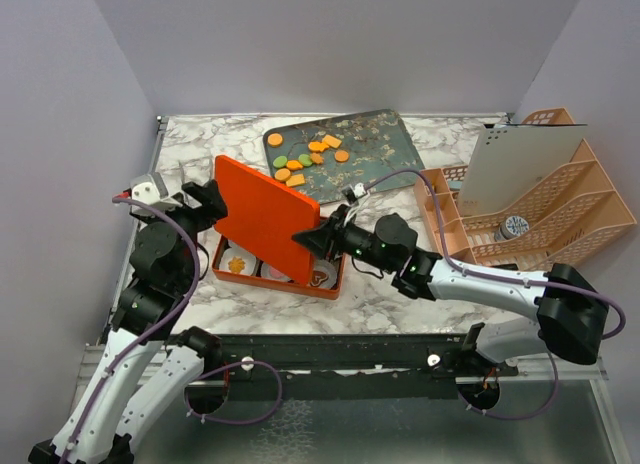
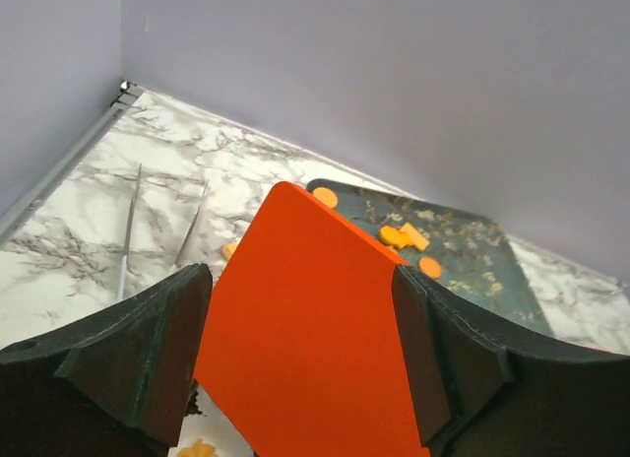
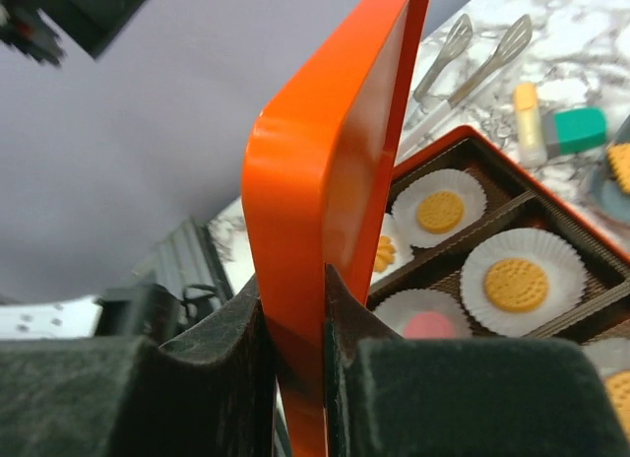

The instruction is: Pack the cookies

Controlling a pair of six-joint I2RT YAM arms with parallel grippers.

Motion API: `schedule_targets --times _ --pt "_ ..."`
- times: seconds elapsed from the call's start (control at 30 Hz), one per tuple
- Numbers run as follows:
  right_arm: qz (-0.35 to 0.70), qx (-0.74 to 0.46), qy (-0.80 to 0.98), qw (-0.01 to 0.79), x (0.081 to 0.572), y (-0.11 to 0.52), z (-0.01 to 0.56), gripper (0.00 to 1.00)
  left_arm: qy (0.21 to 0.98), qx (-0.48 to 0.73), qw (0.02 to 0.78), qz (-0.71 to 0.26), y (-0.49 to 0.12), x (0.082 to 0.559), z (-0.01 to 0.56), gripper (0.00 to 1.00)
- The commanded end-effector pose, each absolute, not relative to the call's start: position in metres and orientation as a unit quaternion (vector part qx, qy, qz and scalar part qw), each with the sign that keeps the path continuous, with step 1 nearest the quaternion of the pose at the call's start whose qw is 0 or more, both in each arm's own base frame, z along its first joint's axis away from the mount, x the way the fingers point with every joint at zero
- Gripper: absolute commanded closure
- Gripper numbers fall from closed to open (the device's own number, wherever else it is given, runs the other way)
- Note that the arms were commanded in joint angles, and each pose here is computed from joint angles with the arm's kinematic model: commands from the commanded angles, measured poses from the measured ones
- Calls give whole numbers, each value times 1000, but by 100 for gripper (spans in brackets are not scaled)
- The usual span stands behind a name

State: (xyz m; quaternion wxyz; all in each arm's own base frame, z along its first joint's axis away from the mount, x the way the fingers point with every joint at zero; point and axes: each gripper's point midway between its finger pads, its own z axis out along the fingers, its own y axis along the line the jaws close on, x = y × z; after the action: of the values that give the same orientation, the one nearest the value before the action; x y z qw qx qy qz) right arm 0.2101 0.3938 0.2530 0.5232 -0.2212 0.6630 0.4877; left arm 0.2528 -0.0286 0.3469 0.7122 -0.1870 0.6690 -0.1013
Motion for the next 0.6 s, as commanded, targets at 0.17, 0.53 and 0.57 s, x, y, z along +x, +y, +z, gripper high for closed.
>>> schedule_targets --times 0.17,0.53,0.57 --pt "628 -44 691 355 237 394 256 100 741 -121 661 -11 -34 278 309 14" --pt "673 -2 706 220 229 398 217 100 790 -91 606 19 -39 299 268 12" --pt "676 3 705 213 228 396 215 100 795 -90 600 19 -39 301 262 12"
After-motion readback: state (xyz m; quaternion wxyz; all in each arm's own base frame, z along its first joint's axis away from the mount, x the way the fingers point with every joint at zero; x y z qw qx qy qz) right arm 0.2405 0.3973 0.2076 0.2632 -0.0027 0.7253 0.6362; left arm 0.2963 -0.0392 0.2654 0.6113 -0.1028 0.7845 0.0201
